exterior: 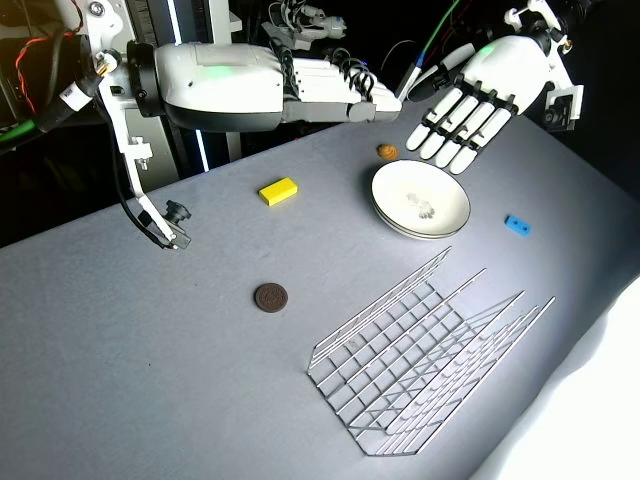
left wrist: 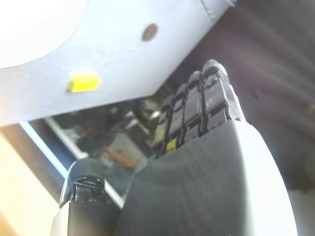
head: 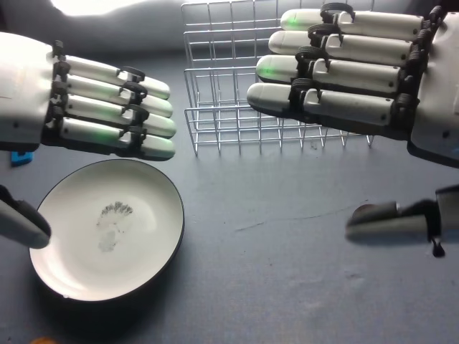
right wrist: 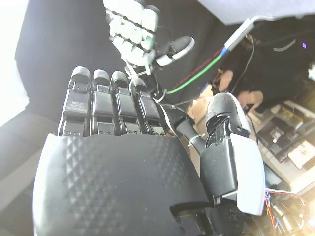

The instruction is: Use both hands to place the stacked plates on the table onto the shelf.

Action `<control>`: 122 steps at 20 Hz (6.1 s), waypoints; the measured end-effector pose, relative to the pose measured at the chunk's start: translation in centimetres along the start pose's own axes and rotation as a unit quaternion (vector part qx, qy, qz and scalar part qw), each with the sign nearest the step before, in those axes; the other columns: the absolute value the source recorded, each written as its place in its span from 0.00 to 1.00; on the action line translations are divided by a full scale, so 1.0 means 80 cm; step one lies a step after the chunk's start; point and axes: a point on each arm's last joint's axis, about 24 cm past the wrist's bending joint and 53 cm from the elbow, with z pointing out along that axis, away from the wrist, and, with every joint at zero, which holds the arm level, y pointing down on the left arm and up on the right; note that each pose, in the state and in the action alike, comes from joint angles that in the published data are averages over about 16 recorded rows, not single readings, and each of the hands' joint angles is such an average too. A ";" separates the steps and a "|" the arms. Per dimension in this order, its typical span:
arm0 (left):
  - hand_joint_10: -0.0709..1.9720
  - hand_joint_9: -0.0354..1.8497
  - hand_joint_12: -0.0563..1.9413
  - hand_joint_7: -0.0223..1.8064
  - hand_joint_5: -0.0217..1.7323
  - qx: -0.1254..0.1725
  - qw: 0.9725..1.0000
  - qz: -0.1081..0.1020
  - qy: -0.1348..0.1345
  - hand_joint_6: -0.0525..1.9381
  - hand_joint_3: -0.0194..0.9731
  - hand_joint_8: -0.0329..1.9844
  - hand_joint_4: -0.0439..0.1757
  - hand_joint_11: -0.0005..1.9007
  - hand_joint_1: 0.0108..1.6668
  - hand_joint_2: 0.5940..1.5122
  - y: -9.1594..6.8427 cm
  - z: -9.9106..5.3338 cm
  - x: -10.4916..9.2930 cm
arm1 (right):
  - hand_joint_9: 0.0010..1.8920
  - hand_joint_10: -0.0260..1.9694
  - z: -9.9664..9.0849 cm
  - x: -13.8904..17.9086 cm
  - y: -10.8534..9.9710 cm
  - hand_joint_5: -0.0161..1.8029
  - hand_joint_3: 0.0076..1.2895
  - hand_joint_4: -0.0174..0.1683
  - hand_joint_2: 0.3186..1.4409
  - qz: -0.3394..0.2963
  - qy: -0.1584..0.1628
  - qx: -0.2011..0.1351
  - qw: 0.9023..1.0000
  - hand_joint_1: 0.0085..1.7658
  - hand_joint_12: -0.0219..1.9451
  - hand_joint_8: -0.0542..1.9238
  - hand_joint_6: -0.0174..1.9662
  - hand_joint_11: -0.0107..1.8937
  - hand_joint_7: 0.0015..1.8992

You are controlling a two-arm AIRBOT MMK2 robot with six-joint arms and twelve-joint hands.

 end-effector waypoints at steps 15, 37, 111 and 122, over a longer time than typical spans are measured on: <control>0.04 0.03 0.03 0.02 0.02 0.022 0.995 0.014 0.093 0.03 0.05 0.01 0.18 0.01 0.00 0.57 0.021 -0.032 0.089 | 0.01 0.02 0.029 0.037 -0.034 0.02 0.01 0.11 0.62 0.003 0.053 0.018 0.998 0.63 0.15 0.03 0.02 0.02 0.01; 0.04 0.03 0.03 0.02 0.02 -0.036 0.986 -0.030 0.159 0.03 0.03 0.01 0.19 0.01 0.00 0.59 0.084 -0.063 0.186 | 0.01 0.02 0.096 0.114 -0.029 0.02 0.01 0.11 0.66 -0.017 0.105 -0.008 0.994 0.59 0.11 0.03 0.02 0.01 0.01; 0.04 0.03 0.02 0.02 0.02 -0.108 0.991 -0.070 0.043 0.03 0.03 0.01 0.22 0.01 0.00 0.58 0.108 -0.067 0.057 | 0.66 0.05 0.206 0.152 0.016 0.48 0.00 0.17 0.62 -0.011 0.089 -0.056 0.994 0.64 0.54 0.39 0.45 0.50 0.53; 0.04 0.03 0.02 0.02 0.02 -0.169 0.983 -0.076 0.022 0.03 0.03 0.01 0.23 0.01 0.00 0.58 0.116 -0.143 0.029 | 0.61 0.13 0.184 0.059 0.038 0.52 0.00 0.15 0.62 0.020 0.046 -0.050 0.998 0.68 0.51 0.47 0.54 0.50 0.53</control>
